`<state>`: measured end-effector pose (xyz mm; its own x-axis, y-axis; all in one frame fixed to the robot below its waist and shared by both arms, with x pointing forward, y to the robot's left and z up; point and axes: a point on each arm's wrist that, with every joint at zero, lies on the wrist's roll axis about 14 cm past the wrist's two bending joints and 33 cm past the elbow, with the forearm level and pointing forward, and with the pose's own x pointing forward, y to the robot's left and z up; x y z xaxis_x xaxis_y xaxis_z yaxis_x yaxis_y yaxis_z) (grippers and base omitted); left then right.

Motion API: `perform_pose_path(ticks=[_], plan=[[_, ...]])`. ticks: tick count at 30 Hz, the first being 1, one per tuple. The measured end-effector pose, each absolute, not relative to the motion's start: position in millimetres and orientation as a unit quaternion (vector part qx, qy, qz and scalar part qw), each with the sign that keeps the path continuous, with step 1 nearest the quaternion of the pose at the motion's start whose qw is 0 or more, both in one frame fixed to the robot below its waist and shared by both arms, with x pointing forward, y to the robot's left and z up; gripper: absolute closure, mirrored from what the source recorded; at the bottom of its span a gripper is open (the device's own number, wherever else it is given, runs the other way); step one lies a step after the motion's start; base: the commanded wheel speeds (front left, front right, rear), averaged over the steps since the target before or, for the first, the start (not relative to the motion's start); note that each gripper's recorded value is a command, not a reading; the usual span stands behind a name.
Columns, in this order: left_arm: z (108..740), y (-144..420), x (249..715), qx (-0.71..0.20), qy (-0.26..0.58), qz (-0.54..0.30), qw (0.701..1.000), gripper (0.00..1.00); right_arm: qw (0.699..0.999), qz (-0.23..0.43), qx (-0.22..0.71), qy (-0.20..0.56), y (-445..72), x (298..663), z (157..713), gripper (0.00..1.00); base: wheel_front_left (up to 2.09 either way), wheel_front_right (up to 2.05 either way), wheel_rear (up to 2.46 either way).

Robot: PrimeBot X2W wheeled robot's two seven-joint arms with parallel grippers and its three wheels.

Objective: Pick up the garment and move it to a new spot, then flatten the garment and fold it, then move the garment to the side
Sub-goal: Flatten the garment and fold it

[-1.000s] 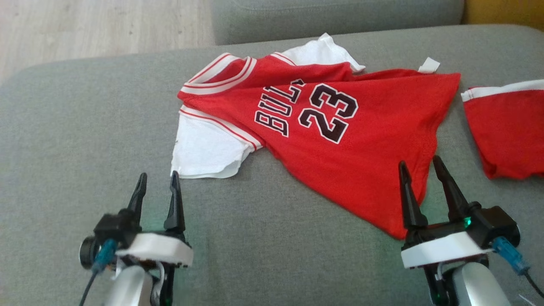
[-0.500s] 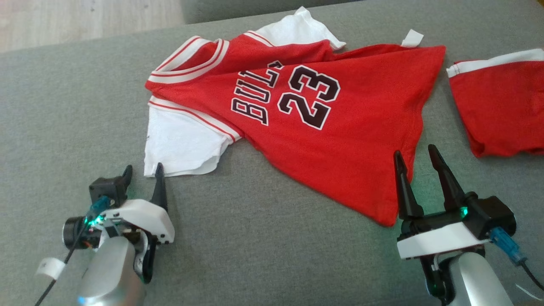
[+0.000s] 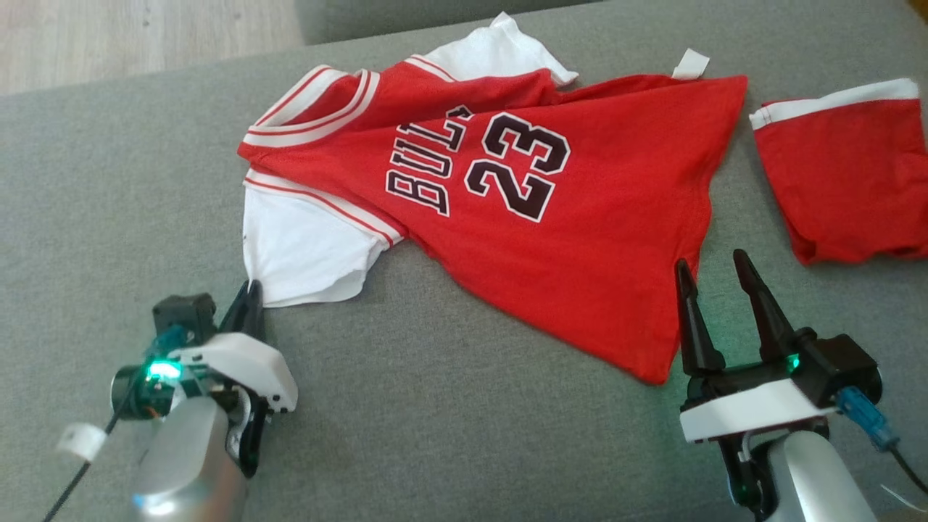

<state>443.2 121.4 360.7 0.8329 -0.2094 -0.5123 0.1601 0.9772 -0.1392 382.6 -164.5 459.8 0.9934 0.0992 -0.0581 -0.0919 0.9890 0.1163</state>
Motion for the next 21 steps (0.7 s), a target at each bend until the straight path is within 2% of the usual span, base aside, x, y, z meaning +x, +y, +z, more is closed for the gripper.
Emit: perform_pose_path(ticks=[6,14,21], plan=[[396,116,441,-0.075,0.178,-0.106,0.975,1.0,0.997,0.043,0.057,0.039,-167,373,457,0.0,0.0,0.0,0.0],[477,108,453,-0.096,0.034,-0.118,0.988,1.0,0.99,0.023,0.076,0.117,-173,336,414,0.0,0.0,0.0,0.0],[495,103,450,-0.104,-0.003,-0.124,0.987,1.0,0.971,0.03,0.127,0.199,-157,321,380,0.0,0.0,0.0,0.0]])
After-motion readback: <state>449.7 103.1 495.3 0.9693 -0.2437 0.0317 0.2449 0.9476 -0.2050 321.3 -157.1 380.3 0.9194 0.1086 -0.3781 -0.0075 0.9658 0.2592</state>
